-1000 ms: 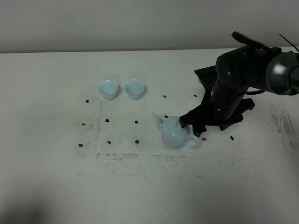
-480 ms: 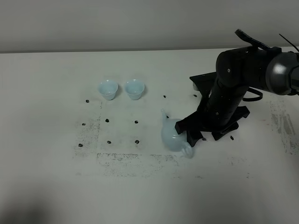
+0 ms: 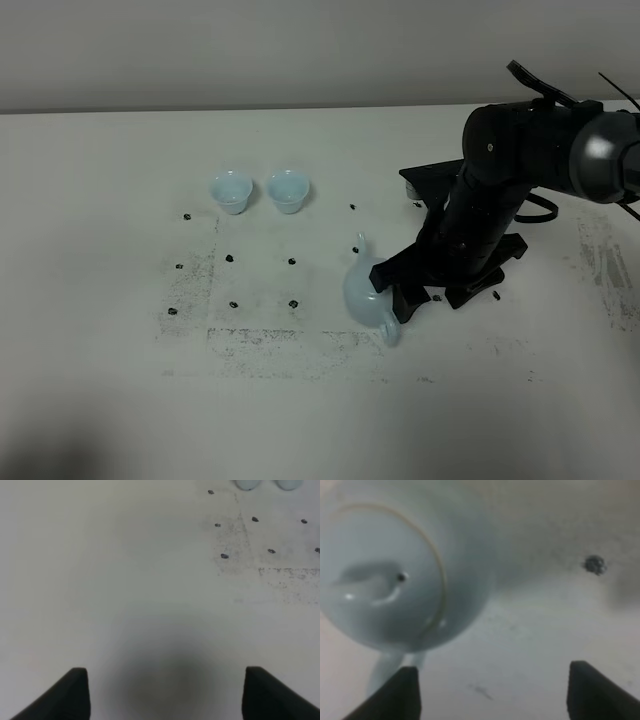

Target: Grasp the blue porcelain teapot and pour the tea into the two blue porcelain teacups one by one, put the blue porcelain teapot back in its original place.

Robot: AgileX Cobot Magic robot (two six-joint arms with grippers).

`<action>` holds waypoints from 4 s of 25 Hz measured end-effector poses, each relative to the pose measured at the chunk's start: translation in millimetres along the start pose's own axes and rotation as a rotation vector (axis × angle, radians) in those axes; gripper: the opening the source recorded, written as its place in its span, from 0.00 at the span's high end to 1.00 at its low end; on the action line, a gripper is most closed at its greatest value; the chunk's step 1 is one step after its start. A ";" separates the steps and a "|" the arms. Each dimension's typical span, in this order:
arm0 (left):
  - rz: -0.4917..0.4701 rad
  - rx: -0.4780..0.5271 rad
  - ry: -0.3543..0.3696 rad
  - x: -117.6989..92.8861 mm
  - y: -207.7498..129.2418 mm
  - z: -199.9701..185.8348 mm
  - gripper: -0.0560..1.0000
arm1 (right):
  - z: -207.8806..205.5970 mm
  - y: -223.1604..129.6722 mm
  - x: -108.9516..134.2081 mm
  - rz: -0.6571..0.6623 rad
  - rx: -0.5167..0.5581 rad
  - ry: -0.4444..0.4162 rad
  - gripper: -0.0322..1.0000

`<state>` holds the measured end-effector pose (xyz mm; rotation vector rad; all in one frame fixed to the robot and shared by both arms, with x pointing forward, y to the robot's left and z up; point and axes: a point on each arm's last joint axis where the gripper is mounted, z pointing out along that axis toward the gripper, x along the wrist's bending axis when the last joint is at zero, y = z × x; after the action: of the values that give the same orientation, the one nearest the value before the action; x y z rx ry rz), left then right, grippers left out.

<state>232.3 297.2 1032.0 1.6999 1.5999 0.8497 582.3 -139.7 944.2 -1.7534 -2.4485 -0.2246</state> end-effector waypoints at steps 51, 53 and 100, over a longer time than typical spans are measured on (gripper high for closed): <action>0.000 0.000 0.000 0.0 0.0 0.0 0.37 | 8.3 -33.5 35.5 0.124 -0.085 -0.046 0.40; 0.000 0.000 0.000 0.0 0.0 0.0 0.37 | 8.9 -32.8 34.3 0.120 -0.090 -0.058 0.40; 0.000 0.000 0.000 0.0 0.0 0.0 0.37 | -20.5 -45.8 30.3 -0.157 -0.025 0.020 0.40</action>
<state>232.3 297.2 1032.0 1.6999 1.5999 0.8497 529.4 -130.0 967.5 -1.5614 -2.5812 -0.2871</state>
